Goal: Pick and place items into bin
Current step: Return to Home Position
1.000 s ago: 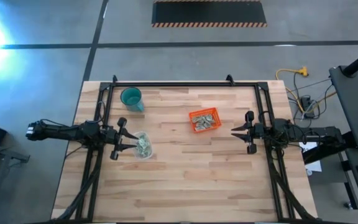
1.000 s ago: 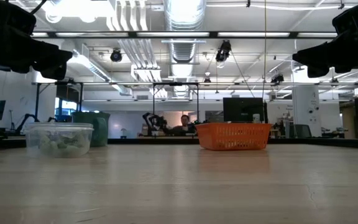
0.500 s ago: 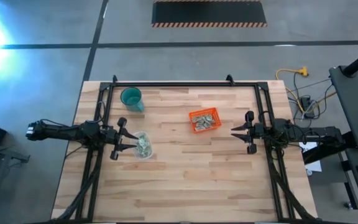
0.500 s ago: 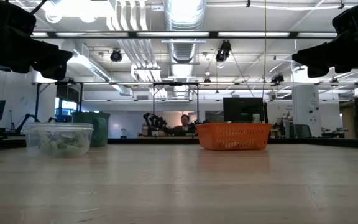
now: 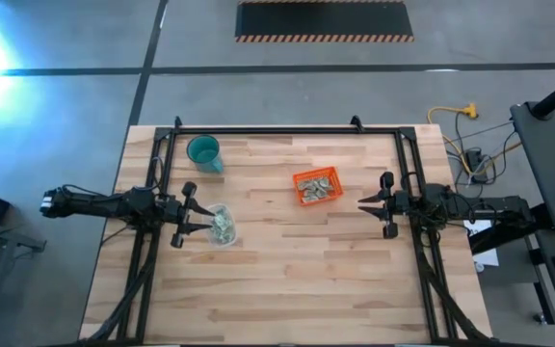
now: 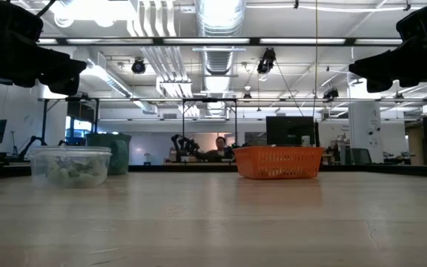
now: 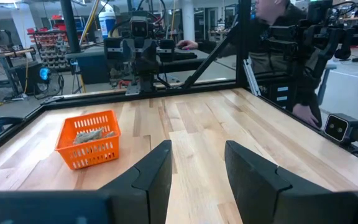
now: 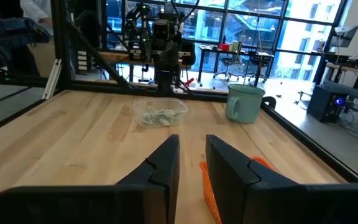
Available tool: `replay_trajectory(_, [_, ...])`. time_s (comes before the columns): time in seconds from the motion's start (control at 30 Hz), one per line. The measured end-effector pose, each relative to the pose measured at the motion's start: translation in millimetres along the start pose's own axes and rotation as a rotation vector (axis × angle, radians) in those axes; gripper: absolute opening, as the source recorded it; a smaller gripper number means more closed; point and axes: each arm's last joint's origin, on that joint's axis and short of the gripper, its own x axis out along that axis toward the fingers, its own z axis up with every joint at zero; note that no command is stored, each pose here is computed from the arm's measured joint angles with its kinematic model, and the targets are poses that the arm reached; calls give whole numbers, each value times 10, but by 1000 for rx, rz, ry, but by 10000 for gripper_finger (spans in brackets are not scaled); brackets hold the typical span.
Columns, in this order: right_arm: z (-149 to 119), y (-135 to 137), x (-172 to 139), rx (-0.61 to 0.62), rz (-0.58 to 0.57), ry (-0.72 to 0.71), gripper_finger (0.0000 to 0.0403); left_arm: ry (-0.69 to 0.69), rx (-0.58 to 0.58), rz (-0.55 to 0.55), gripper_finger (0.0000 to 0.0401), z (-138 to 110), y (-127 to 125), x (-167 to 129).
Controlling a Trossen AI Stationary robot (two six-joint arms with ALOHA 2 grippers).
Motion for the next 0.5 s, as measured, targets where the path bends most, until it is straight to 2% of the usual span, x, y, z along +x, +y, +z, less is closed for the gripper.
replay_trajectory(0.5, [0, 0, 0, 2, 0, 0, 84, 0, 0, 0, 132, 0, 0, 0])
